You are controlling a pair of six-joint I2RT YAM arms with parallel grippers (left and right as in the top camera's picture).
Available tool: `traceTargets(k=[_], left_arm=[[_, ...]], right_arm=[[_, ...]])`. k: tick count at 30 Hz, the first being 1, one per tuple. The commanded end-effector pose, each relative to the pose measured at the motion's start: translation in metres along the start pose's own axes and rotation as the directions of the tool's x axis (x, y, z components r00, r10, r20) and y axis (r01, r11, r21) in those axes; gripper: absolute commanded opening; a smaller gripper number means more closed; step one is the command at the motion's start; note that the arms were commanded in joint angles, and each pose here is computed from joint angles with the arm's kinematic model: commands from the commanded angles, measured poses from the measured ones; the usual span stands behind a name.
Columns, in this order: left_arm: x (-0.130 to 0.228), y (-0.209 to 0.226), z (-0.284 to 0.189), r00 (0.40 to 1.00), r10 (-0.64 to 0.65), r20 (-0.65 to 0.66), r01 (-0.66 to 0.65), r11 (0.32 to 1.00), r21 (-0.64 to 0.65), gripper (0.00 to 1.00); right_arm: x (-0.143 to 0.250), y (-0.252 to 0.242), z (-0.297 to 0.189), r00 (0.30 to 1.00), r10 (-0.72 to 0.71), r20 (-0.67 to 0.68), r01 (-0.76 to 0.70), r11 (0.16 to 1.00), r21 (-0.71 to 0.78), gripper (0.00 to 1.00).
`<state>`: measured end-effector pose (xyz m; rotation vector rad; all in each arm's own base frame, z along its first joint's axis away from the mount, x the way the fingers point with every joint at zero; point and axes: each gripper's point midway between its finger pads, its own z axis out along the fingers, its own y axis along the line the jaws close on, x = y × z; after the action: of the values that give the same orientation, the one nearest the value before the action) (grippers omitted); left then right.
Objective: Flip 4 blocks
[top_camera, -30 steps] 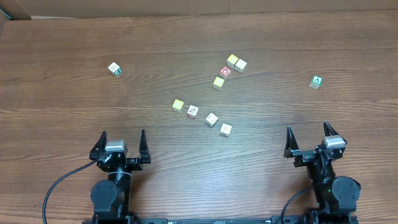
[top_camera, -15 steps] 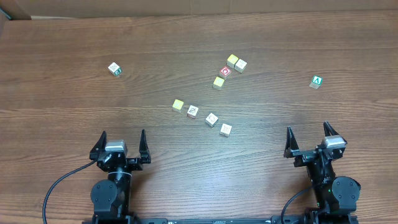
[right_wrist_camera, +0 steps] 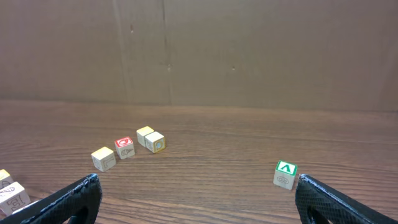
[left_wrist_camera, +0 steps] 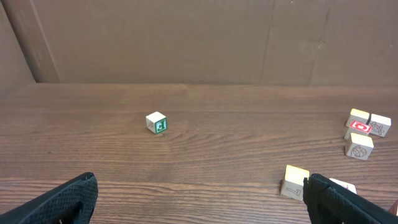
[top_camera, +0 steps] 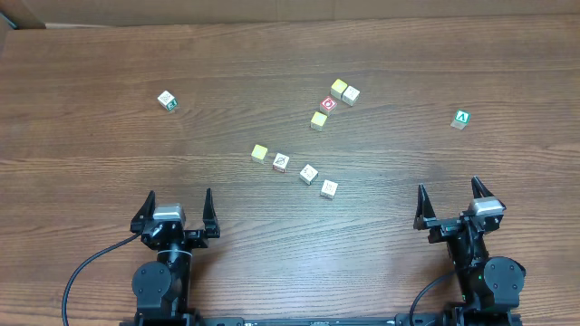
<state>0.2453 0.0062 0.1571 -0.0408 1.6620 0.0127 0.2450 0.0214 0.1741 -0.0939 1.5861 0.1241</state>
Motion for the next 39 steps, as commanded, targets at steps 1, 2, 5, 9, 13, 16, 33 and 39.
traceTargets(k=[1,2,5,9,13,16,33,39], left_arm=[[0.001,-0.001,0.000,1.000,0.018,0.005,-0.019,1.000,0.010,1.00],[0.001,-0.001,0.000,1.000,0.018,0.005,-0.019,1.000,0.010,0.99],[0.001,-0.001,0.000,1.000,0.018,0.005,-0.019,1.000,0.010,1.00],[0.001,-0.001,0.000,1.000,0.018,0.005,-0.019,1.000,0.010,1.00],[0.001,-0.001,0.000,1.000,0.018,0.005,-0.019,1.000,0.010,1.00],[0.001,0.003,0.000,1.000,0.026,0.008,-0.026,1.000,-0.013,1.00],[0.001,0.001,0.000,1.000,0.022,0.007,-0.022,1.000,-0.004,0.99],[0.006,-0.002,0.001,1.000,0.022,-0.017,-0.022,1.000,0.014,1.00]], right_arm=[[0.002,-0.002,0.000,1.000,-0.002,0.005,0.002,1.000,0.009,1.00],[0.002,-0.002,0.000,1.000,-0.002,0.005,0.002,1.000,0.009,1.00],[0.002,-0.002,0.000,1.000,-0.002,0.005,0.002,1.000,0.009,1.00],[0.002,-0.002,0.000,1.000,-0.002,0.005,0.002,1.000,0.009,1.00],[0.001,-0.002,0.000,1.000,-0.002,0.005,0.002,1.000,0.009,1.00],[0.001,-0.002,0.000,1.000,-0.002,0.005,0.002,1.000,0.009,1.00],[-0.002,0.000,0.000,1.000,-0.004,0.021,0.004,1.000,-0.004,1.00],[-0.025,0.024,-0.004,0.995,-0.019,0.100,0.032,0.990,-0.138,1.00]])
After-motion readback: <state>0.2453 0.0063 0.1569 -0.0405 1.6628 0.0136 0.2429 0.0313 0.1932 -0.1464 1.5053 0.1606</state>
